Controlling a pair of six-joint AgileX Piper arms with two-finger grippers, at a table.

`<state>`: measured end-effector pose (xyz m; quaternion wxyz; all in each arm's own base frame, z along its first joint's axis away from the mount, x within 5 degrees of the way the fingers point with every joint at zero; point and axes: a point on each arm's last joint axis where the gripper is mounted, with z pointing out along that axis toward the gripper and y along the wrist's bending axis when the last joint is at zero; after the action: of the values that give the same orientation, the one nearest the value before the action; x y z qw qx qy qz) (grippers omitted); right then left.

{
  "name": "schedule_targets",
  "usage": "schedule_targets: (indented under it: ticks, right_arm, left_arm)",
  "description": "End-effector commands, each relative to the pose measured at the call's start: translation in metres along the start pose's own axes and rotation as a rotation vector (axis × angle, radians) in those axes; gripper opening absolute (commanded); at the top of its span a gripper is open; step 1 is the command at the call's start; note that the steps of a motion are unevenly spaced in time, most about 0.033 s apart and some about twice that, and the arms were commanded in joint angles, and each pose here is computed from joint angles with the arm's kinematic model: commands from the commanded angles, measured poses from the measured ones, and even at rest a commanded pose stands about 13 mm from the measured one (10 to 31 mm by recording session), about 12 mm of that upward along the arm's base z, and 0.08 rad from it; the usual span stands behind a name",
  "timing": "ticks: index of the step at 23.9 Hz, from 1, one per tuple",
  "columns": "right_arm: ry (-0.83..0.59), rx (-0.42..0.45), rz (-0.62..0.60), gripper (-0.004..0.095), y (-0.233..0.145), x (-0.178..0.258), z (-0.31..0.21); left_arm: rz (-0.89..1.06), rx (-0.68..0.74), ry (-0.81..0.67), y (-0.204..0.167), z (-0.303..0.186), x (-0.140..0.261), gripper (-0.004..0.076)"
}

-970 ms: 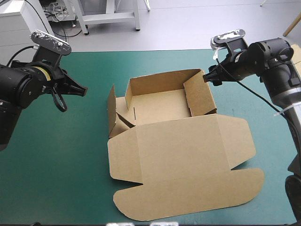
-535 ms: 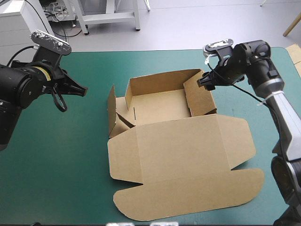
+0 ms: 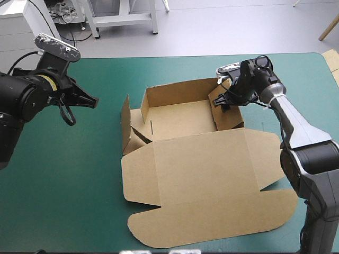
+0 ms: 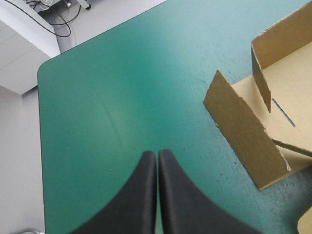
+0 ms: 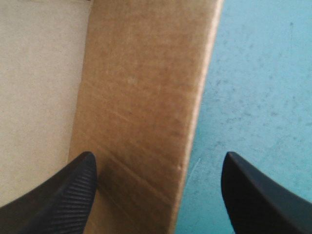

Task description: Fold the box

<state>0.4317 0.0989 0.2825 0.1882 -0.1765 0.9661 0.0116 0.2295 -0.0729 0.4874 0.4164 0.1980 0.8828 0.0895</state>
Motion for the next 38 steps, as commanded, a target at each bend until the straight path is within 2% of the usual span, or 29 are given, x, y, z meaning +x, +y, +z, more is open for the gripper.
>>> schedule_targets:
  ticks: [1,6,8,14,19,23,29,35,38]
  right_arm:
    - [-0.098,0.016,-0.008,0.0530,-0.004,-0.008,-0.027]
    - [-0.086,0.014,-0.008,0.0112,-0.004,-0.008,-0.021]
    - [-0.080,0.013,-0.008,-0.0020,-0.004,-0.008,-0.019]
    - [-0.110,0.018,-0.008,-0.0020,-0.004,-0.008,-0.033]
    - [-0.134,0.030,-0.023,-0.0020,-0.008,0.002,-0.075]
    - [-0.211,0.045,0.005,-0.0021,-0.023,0.011,-0.111]
    - [-0.364,-0.014,0.070,-0.0022,-0.049,0.032,-0.170]
    - [-0.496,-0.029,0.129,-0.0022,-0.066,0.056,-0.218]
    - [-0.533,-0.008,0.118,-0.0022,-0.064,0.064,-0.235]
  left_arm:
    - [-0.022,-0.019,-0.027,0.006,-0.017,0.002,-0.0008]
    - [-0.022,-0.019,-0.027,0.006,-0.017,0.002,-0.0008]
    - [-0.023,-0.015,-0.027,0.006,-0.017,0.002,-0.0008]
    - [-0.022,-0.013,-0.028,0.006,-0.017,0.002,-0.0008]
    - [-0.022,-0.013,-0.026,0.006,-0.017,0.002,-0.0008]
    - [-0.028,-0.024,-0.020,0.008,-0.015,0.002,-0.0008]
    - [-0.110,-0.073,0.026,0.031,-0.006,0.009,-0.0007]
    - [-0.192,0.074,0.077,0.049,0.019,0.017,-0.0007]
    - [-0.255,0.142,0.098,0.058,0.036,0.023,-0.0007]
